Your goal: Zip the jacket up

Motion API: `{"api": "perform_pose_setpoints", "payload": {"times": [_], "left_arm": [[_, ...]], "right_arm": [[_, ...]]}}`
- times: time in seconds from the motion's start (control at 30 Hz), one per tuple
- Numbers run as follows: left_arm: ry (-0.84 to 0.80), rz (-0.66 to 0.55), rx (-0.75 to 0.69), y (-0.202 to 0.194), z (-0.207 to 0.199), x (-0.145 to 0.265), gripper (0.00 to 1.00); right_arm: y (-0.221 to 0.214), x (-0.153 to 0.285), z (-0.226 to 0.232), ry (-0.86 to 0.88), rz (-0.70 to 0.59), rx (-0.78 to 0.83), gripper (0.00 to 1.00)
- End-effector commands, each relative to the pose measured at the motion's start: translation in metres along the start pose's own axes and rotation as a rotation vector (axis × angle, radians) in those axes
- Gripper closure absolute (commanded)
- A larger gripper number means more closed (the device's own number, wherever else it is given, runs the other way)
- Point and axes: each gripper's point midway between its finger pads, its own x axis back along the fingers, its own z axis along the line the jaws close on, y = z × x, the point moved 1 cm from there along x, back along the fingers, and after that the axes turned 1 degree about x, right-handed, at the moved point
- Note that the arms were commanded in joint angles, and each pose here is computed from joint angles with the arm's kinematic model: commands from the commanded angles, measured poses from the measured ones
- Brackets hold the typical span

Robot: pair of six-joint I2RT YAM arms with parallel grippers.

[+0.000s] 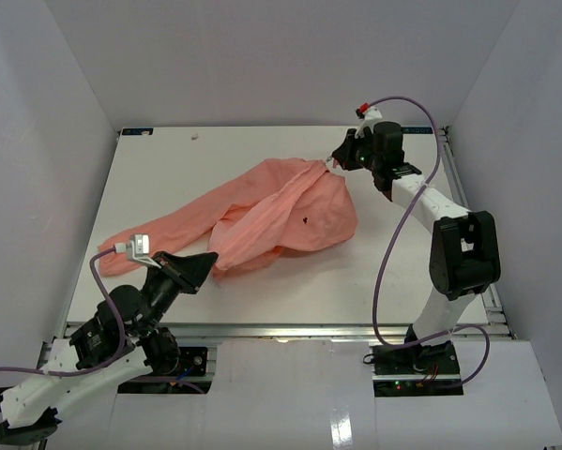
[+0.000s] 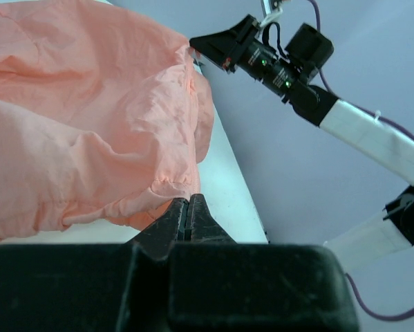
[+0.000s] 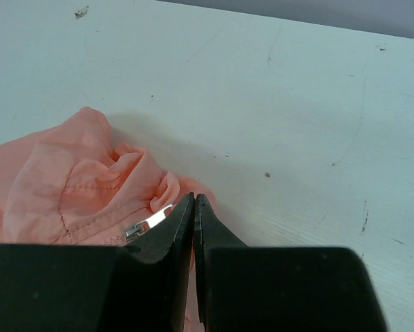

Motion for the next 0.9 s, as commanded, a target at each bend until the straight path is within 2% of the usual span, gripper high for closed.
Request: {"api": "perform_pose_setpoints", "payload": {"times": [0.0, 0.13, 0.4, 0.6, 0.77, 0.87], "left_arm": [[-0.017, 0.015, -0.054, 0.006, -0.010, 0.001, 1.00], [0.148, -0.038, -0.077, 0.012, 0.020, -0.001, 1.00], [0.265, -0.101, -0.093, 0.022, 0.041, 0.000, 1.00], [0.401, -0.233, -0.116, 0.044, 0.067, 0.010, 1.00], [0.483, -0.245, -0.163, 0.040, 0.078, 0.003, 1.00], [0.466, -0.185, -0.217, 0.023, 0.073, -0.015, 0.99]], "right_arm": [[0.037, 0.004, -0.044, -0.079, -0.084, -0.006, 0.92], [0.043, 0.007, -0.078, -0.134, -0.100, -0.043, 0.92], [0.053, 0.019, -0.113, -0.223, -0.153, -0.082, 0.92], [0.053, 0.032, -0.142, -0.311, -0.175, -0.122, 0.92], [0.056, 0.045, -0.161, -0.365, -0.189, -0.136, 0.92], [0.055, 0.047, -0.157, -0.348, -0.182, -0.131, 0.92]]}}
